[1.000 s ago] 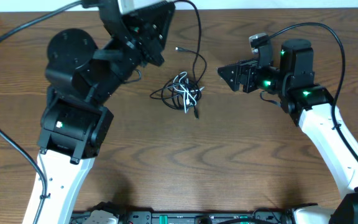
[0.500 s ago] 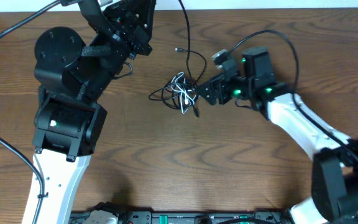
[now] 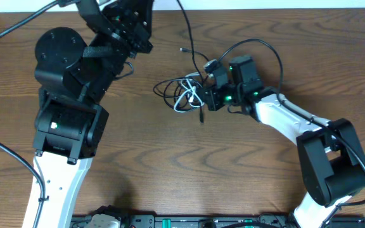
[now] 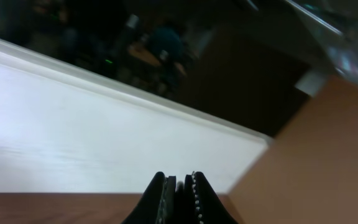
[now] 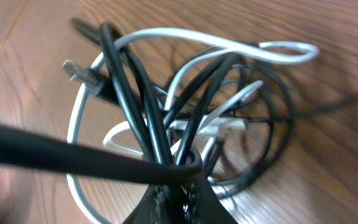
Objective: Untangle cables
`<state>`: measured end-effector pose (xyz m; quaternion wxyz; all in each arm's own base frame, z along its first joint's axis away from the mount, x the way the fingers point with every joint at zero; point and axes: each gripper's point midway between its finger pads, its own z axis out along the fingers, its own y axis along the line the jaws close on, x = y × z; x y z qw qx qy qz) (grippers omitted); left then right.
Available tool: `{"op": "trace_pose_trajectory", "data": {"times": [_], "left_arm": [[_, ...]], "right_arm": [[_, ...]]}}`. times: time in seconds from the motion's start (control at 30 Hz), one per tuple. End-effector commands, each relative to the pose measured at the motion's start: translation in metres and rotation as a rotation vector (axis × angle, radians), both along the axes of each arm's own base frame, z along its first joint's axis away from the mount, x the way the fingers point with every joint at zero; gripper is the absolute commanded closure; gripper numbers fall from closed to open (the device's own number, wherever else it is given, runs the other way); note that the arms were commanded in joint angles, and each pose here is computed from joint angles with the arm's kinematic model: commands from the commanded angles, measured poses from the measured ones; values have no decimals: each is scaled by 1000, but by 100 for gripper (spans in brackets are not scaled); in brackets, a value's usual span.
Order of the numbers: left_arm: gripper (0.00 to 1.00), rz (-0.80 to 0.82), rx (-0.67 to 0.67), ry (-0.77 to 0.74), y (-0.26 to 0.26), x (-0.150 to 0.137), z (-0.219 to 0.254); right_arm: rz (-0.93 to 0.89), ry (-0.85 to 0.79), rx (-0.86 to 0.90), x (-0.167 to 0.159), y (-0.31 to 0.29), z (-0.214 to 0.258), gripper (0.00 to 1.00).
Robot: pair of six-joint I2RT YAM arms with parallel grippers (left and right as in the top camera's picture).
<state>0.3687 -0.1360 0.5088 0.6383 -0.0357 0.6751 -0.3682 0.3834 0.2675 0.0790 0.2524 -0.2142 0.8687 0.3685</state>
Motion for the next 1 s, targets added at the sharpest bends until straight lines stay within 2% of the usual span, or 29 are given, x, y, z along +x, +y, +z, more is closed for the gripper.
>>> {"op": "trace_pose_trajectory", "data": {"times": [0.0,0.13,0.23,0.47,0.67,0.97], "left_arm": [[92,210,-5,-60,45,3,23],[92,374,54,-22,80,15,9],[93,506,98,68,110,26,-17],[93,632,286,235,137,44,-71],[93,616,406,395,139,50,-121],[93,529,533,689,135,36,-200]], "right_arm": [[-105,-11,3,16,-31,27,99],[-157,-45,0,12,-62,66,99],[-188,-106,32,4,-81,110,99],[-160,-237,163,-24,-87,190,99],[-186,-243,246,-38,-87,222,99],[-256,-283,344,-25,-88,252,99]]}}
